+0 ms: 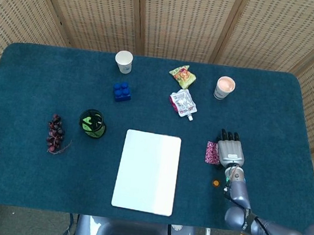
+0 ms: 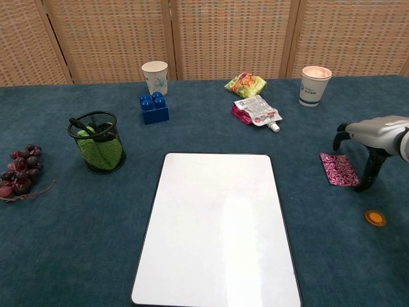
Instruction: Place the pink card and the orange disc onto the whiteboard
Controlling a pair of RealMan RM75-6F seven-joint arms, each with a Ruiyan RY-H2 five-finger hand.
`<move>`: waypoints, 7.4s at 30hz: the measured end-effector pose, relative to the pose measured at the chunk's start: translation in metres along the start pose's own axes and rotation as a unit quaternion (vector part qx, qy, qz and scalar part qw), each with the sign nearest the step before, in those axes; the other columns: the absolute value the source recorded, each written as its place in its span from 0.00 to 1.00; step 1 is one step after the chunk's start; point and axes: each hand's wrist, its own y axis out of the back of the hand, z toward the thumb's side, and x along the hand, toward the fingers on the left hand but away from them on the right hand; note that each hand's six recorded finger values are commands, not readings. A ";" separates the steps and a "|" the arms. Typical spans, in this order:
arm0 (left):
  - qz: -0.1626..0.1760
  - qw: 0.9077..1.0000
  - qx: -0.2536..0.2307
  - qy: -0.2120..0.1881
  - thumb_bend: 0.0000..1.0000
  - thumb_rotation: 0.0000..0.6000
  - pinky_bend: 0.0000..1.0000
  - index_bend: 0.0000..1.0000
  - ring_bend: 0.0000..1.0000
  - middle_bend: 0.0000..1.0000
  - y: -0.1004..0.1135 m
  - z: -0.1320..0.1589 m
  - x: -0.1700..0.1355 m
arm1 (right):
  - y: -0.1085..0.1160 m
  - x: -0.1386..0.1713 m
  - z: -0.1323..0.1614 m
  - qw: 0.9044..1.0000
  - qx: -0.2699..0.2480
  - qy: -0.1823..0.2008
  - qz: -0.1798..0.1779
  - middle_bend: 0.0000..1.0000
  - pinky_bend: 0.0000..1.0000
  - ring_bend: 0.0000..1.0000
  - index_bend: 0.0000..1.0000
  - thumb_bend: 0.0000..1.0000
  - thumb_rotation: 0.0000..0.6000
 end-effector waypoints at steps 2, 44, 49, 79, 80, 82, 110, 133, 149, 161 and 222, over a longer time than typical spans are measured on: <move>0.000 1.000 0.000 0.000 0.00 1.00 0.00 0.00 0.00 0.00 0.000 0.000 0.000 | -0.002 -0.002 -0.001 1.000 0.000 -0.003 0.002 0.00 0.00 0.00 0.21 0.00 1.00; 0.003 1.000 -0.007 0.001 0.00 1.00 0.00 0.00 0.00 0.00 0.003 -0.002 -0.001 | 0.020 0.017 0.026 0.999 -0.028 0.041 -0.018 0.00 0.00 0.00 0.46 0.23 1.00; 0.003 1.000 -0.007 -0.001 0.00 1.00 0.00 0.00 0.00 0.00 0.004 -0.001 -0.001 | 0.036 0.036 0.050 0.995 -0.050 0.080 -0.026 0.00 0.00 0.00 0.46 0.23 1.00; 0.001 1.000 -0.018 0.003 0.00 1.00 0.00 0.00 0.00 0.00 0.006 -0.006 -0.001 | 0.052 0.078 0.181 0.984 -0.052 0.168 -0.039 0.00 0.00 0.00 0.00 0.00 1.00; 0.001 1.000 -0.018 0.003 0.00 1.00 0.00 0.00 0.00 0.00 0.006 -0.006 -0.001 | 0.054 0.079 0.178 0.984 -0.050 0.167 -0.041 0.00 0.00 0.00 0.00 0.00 1.00; 0.002 1.000 -0.018 0.001 0.00 1.00 0.00 0.00 0.00 0.00 0.006 -0.005 -0.001 | 0.058 0.080 0.171 0.984 -0.045 0.165 -0.046 0.00 0.00 0.00 0.00 0.00 1.00; 0.004 1.000 -0.011 -0.003 0.00 1.00 0.00 0.00 0.00 0.00 0.006 -0.001 -0.005 | -0.018 0.098 0.021 0.977 0.080 0.189 -0.052 0.00 0.00 0.00 0.38 0.26 1.00; 0.004 1.000 -0.010 -0.004 0.00 1.00 0.00 0.00 0.00 0.00 0.005 0.000 -0.005 | -0.042 0.088 -0.004 0.978 0.095 0.178 -0.048 0.00 0.00 0.00 0.43 0.32 1.00; 0.003 1.000 -0.008 -0.003 0.00 1.00 0.00 0.00 0.00 0.00 0.004 0.000 -0.005 | -0.048 0.084 -0.010 0.979 0.091 0.175 -0.043 0.00 0.00 0.00 0.43 0.33 1.00; 0.002 1.000 -0.008 -0.002 0.00 1.00 0.00 0.00 0.00 0.00 0.003 0.000 -0.005 | -0.051 0.078 -0.006 0.980 0.088 0.175 -0.037 0.00 0.00 0.00 0.51 0.35 1.00; -0.006 0.999 -0.039 0.008 0.00 1.00 0.00 0.00 0.00 0.00 0.008 -0.011 -0.001 | 0.057 0.037 0.211 0.986 -0.020 0.162 -0.043 0.00 0.00 0.00 0.31 0.04 1.00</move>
